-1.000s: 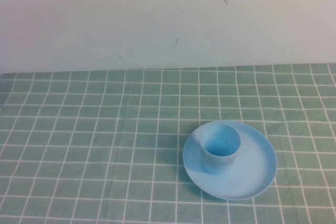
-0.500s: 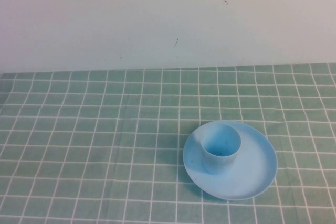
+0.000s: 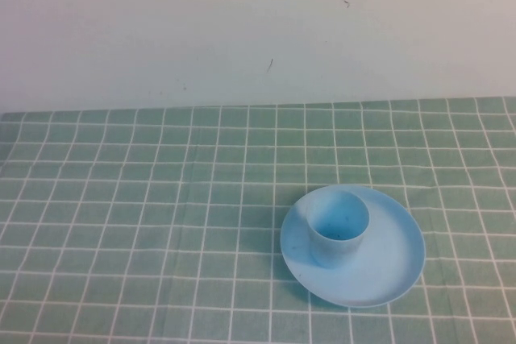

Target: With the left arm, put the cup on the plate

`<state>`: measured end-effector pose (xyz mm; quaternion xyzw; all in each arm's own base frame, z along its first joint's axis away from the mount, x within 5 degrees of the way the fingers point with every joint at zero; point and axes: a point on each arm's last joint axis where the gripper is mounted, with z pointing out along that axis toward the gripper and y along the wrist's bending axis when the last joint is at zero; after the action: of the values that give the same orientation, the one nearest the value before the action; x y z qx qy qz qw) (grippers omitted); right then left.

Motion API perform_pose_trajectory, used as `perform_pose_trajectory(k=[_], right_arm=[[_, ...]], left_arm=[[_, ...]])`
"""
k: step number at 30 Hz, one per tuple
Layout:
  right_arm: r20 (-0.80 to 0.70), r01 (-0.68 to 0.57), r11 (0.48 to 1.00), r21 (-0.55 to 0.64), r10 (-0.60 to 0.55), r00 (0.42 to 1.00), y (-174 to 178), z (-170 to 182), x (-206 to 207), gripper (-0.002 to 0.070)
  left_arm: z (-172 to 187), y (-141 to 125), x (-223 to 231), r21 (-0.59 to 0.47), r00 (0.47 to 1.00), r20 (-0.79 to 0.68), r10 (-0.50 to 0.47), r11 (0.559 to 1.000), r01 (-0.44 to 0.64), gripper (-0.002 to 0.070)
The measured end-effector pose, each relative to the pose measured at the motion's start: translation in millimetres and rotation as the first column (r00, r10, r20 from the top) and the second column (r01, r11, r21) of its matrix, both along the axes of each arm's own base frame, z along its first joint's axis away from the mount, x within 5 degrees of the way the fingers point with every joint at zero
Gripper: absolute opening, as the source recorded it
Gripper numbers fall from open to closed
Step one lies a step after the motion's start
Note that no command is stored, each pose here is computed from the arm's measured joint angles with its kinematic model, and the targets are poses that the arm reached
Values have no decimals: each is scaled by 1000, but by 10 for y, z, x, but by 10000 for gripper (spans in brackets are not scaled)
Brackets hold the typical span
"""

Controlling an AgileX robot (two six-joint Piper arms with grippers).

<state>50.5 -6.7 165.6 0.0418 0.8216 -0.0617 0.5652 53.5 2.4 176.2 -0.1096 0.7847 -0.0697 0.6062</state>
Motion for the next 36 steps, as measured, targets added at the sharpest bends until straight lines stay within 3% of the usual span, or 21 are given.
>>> perform_pose_trajectory(k=[36], right_arm=[[0, 0, 1000, 1, 0, 1000, 0, 0, 0, -2]], left_arm=[[-43, 3, -13, -4, 999, -49, 5, 1000, -5, -1]])
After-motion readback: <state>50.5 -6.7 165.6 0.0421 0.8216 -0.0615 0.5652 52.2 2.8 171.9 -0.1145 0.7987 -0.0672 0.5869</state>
